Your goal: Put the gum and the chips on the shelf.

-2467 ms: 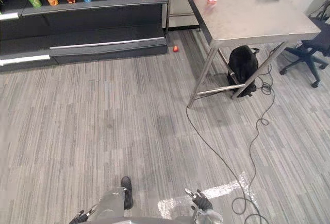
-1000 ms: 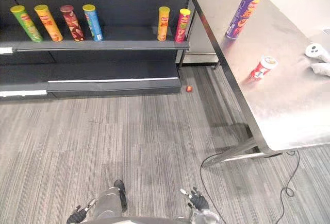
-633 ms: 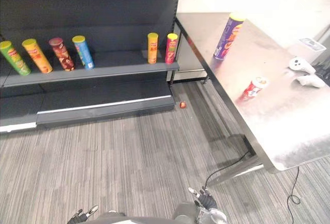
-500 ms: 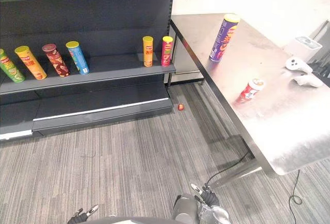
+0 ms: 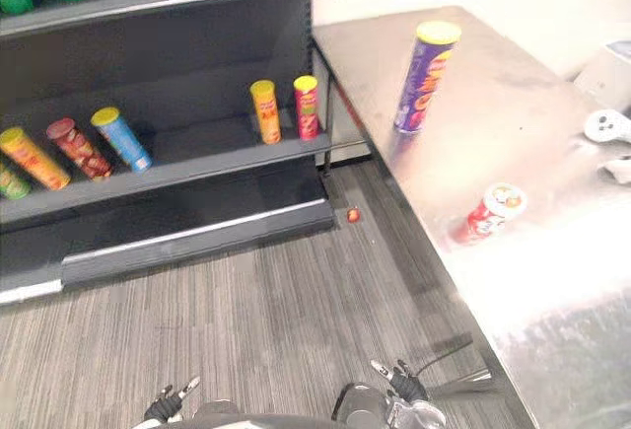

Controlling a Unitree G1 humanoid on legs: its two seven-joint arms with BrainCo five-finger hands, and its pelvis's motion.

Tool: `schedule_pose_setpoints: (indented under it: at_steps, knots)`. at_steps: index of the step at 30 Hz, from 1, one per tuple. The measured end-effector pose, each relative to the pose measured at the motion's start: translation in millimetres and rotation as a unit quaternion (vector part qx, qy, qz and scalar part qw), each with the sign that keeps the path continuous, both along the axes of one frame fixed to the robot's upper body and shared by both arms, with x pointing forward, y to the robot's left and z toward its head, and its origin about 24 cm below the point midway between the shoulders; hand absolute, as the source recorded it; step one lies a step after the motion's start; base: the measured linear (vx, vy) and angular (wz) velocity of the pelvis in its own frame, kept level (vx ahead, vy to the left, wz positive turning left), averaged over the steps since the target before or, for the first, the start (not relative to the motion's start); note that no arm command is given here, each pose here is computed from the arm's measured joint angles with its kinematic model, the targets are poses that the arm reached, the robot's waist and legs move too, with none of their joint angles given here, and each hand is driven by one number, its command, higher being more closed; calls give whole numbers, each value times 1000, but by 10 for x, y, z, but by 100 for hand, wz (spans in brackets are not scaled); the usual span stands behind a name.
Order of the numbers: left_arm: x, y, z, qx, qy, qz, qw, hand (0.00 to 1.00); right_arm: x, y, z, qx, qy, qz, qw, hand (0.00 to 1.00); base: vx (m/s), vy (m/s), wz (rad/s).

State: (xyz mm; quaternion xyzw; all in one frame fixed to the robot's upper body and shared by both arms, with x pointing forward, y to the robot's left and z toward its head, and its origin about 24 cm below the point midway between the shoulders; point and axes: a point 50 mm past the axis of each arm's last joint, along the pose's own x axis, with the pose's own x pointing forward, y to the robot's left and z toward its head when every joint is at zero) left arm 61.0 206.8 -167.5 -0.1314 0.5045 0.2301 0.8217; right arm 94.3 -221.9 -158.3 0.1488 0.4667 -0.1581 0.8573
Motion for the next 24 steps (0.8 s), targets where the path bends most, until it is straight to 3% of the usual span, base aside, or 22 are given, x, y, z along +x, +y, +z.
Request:
schedule_pose_setpoints:
  at_steps: [5, 11, 16, 24]
  knots:
    - [-87, 23, -13, -1, 12, 13, 1000, 0, -188, -45, -37, 0, 26, -30, 999, 0, 316, 115, -101]
    - [-241, 15, -31, -8, 25, 43, 999, 0, -292, -12, -57, 5, 32, -48, 998, 0, 267, 377, -158]
    - [-228, 179, -2, 12, 22, 49, 998, 0, -521, 140, -125, 33, 60, -92, 993, 0, 263, 275, -85]
    - [-104, 50, -27, 3, 30, -24, 999, 0, -377, -15, -96, 14, 51, -120, 991, 0, 75, 144, -115]
